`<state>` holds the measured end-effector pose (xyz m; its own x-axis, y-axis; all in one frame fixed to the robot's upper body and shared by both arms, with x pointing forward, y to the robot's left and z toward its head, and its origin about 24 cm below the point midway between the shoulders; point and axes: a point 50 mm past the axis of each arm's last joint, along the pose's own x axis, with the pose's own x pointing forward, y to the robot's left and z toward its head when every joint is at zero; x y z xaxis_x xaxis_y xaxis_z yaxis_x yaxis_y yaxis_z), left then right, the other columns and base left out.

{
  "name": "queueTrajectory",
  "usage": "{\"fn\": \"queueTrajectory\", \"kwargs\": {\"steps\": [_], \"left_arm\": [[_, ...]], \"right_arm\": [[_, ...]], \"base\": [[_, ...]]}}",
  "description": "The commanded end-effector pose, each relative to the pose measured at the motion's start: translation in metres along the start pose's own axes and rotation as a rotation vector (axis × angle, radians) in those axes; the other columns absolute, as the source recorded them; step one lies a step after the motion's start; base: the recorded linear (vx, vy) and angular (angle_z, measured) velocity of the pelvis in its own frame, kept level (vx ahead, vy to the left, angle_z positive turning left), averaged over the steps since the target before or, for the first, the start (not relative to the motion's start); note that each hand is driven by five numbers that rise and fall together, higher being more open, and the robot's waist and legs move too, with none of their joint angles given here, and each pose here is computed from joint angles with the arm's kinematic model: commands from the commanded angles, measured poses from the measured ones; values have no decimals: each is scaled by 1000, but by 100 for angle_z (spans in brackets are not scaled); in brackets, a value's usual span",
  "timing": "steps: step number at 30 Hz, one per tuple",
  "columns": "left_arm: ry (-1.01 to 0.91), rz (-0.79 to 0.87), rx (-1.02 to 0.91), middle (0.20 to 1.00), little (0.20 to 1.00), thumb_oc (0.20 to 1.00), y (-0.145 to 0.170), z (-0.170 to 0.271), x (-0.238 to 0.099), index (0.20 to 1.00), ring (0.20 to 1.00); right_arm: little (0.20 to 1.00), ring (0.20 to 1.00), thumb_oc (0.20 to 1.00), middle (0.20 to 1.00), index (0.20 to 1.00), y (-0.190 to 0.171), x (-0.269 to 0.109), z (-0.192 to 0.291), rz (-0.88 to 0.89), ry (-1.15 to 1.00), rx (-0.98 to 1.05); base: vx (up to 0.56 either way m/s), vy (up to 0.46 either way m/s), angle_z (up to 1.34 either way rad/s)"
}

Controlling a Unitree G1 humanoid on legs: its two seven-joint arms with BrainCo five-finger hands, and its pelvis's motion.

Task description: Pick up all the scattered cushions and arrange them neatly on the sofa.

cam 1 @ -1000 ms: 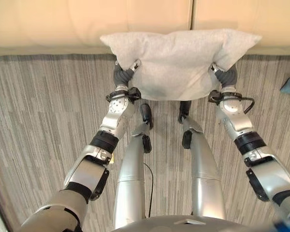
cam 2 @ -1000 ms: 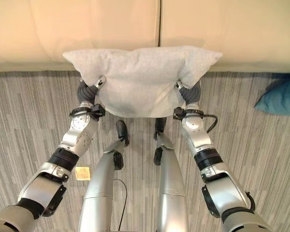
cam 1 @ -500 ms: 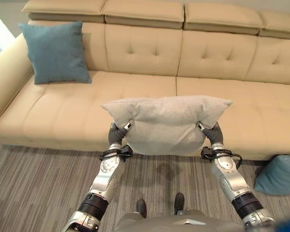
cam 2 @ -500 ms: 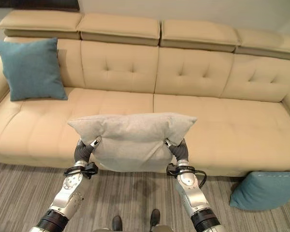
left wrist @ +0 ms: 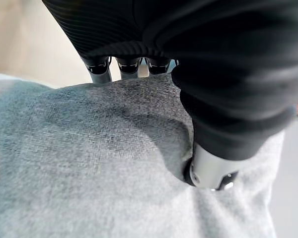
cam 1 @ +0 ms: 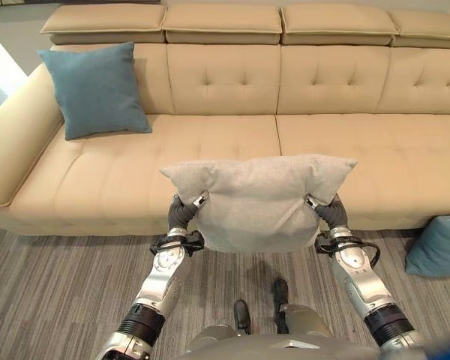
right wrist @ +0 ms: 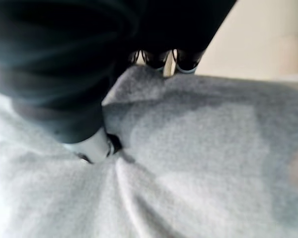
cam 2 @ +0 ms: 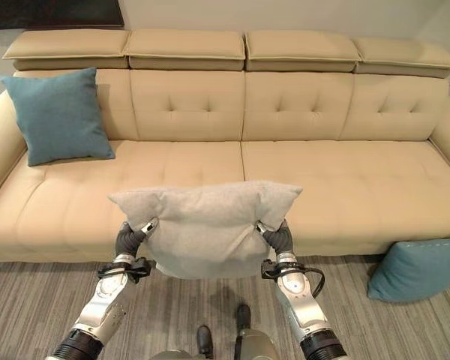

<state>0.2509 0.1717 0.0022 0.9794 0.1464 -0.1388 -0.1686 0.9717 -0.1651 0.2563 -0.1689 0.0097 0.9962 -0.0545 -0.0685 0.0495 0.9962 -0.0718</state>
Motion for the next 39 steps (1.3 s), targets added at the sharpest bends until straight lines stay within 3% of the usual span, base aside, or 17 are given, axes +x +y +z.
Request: {"fn": "queueTrajectory", "kwargs": {"steps": [1,14,28,34,39], "left_arm": [[-241,-175,-51,200,200,200,-40,49,11,200,200],[-184,-211,-50,200,200,200,-48,39,9,200,200],[-189,-166,-29,200,200,200,-27,38,1,200,200],[-218,-149,-40,200,200,200,-24,44,5,200,200],[-189,-183,-103,200,200,200,-38,38,3,200,200]], "right_arm": [[200,200,200,200,200,11,15,61,47,-296,53],[200,200,200,200,200,-1,11,55,7,-267,58],[200,200,200,200,200,29,13,62,124,-295,71],[200,200,200,200,200,37,19,78,171,-347,67],[200,200,200,200,200,17,15,69,115,-313,27]], "base": [[215,-238,39],[111,-64,22],[110,105,-55],[213,-149,-42],[196,-369,37]]}}
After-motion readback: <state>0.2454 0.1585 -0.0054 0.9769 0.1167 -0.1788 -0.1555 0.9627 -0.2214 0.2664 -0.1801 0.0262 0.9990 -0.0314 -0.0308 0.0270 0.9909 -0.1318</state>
